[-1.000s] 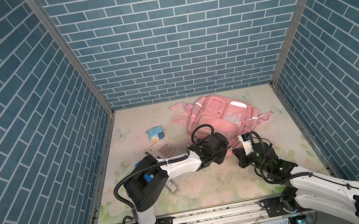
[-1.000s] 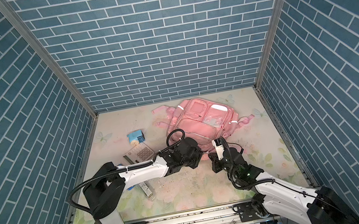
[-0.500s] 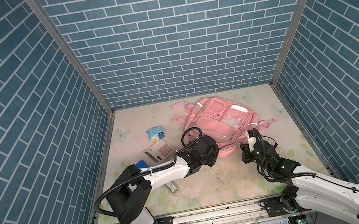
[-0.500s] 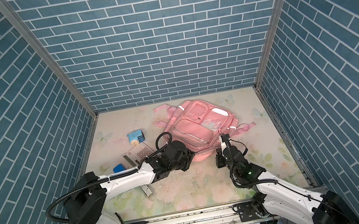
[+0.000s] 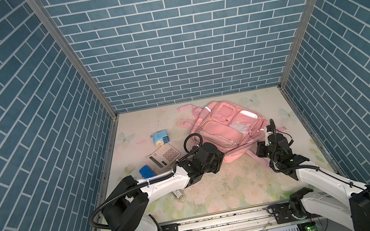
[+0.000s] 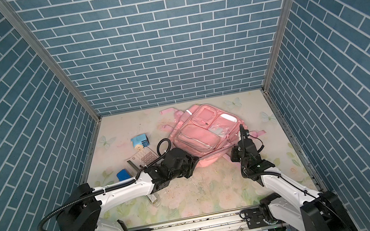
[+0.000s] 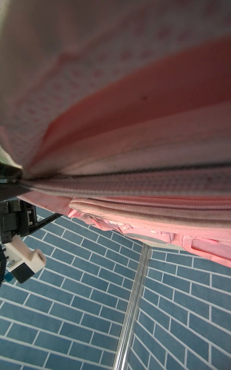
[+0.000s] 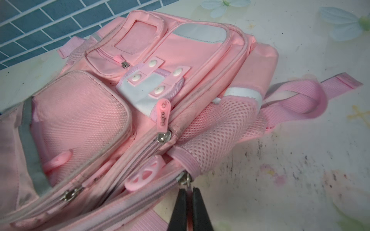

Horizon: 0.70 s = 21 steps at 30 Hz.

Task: Pack books, pencil case, and school supplies into a backpack
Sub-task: Zip the student bag at the top-center of the table.

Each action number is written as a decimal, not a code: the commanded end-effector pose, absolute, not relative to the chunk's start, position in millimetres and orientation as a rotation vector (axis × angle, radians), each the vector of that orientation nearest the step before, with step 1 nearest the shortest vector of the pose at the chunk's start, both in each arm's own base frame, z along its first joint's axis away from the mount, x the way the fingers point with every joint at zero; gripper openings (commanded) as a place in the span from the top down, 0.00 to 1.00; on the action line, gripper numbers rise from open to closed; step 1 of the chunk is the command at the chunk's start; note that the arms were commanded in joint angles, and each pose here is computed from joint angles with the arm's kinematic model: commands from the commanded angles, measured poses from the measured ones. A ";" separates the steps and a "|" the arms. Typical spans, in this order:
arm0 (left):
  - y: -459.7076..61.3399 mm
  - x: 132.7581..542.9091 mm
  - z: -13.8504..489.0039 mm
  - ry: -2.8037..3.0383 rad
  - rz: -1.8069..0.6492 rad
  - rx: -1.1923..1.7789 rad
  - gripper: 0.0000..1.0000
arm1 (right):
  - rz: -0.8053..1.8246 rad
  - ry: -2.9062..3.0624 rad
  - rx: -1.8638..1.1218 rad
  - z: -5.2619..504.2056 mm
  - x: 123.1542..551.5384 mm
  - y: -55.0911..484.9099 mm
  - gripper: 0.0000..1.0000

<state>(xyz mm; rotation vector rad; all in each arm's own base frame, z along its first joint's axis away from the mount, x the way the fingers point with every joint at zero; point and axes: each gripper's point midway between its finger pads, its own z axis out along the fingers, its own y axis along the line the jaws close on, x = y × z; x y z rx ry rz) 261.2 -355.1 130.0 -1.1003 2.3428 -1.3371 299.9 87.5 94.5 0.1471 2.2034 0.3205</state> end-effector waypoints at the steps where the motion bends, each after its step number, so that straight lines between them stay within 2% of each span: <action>1: -345.3 273.3 153.7 2.234 -1.384 -1.100 1.00 | 0.248 2.138 0.221 110.1 321.0 65.1 1.00; 11: -358.1 260.1 151.1 2.250 -1.422 -1.090 1.00 | 0.252 2.158 0.222 113.5 339.9 56.1 1.00; 17: -371.5 251.4 153.0 2.228 -1.438 -1.063 1.00 | 0.348 2.160 0.130 123.0 340.4 73.4 1.00; 18: -374.7 249.6 153.1 2.221 -1.444 -1.059 0.97 | 0.379 2.155 0.113 128.1 337.9 77.6 1.00; 19: -378.6 249.2 158.3 2.186 -1.474 -1.038 0.86 | 0.411 2.159 0.104 134.6 334.7 82.0 0.97; 21: -383.7 247.4 164.8 2.162 -1.471 -0.974 0.54 | 0.463 2.173 0.096 145.7 326.2 87.6 0.87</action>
